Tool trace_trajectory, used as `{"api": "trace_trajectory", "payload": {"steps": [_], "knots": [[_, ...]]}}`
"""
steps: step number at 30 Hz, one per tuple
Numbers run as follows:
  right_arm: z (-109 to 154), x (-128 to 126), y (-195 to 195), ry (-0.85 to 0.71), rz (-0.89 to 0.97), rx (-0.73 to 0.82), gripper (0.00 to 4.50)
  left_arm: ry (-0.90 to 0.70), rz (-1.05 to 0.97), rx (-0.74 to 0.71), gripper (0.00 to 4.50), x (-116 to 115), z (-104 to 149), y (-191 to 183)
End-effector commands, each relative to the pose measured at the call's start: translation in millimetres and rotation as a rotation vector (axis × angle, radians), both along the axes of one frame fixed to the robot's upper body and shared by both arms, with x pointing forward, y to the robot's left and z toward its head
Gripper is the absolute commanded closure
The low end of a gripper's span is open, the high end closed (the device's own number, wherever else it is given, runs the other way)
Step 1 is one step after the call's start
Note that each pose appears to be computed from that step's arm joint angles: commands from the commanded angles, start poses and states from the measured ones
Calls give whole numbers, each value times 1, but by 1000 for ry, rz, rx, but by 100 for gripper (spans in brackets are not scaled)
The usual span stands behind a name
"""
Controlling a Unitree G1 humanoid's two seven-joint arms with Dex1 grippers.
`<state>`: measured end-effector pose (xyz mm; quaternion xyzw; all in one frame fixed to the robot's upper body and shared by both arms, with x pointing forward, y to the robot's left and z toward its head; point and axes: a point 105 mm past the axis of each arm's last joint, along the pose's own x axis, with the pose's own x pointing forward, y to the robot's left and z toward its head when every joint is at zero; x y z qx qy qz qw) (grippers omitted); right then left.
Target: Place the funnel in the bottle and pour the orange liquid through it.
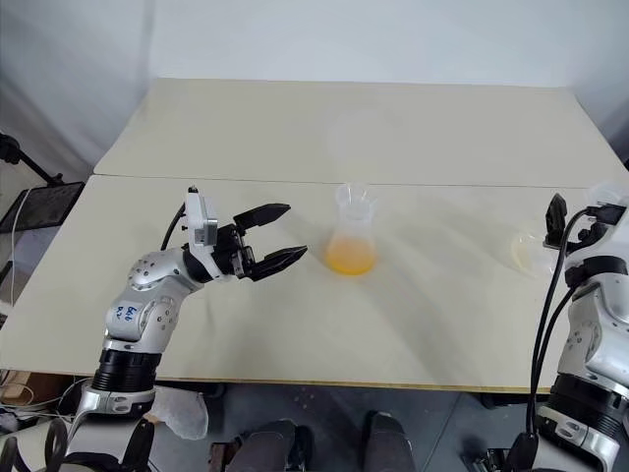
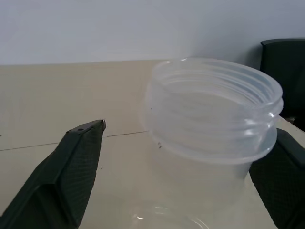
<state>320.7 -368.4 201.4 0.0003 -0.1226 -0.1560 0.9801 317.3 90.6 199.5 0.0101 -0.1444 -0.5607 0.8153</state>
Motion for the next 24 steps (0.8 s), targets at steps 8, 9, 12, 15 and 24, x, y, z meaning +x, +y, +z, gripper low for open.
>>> {"api": "trace_trajectory", "payload": {"steps": [8, 9, 12, 15, 24], "knots": [[36, -46, -16, -102, 10, -98, 3, -48, 14, 7, 0, 0, 10, 9], [37, -49, -17, -103, 9, -102, 3, -45, 15, 8, 0, 0, 9, 10], [42, -58, -14, -113, 48, -141, 3, -36, 15, 17, 0, 0, 6, 11], [62, -72, 4, -187, 157, -201, 3, -25, 19, 33, 0, 1, 4, 16], [78, -87, 75, -98, 560, -385, 3, 6, 38, 90, 0, 3, -2, 31]]}}
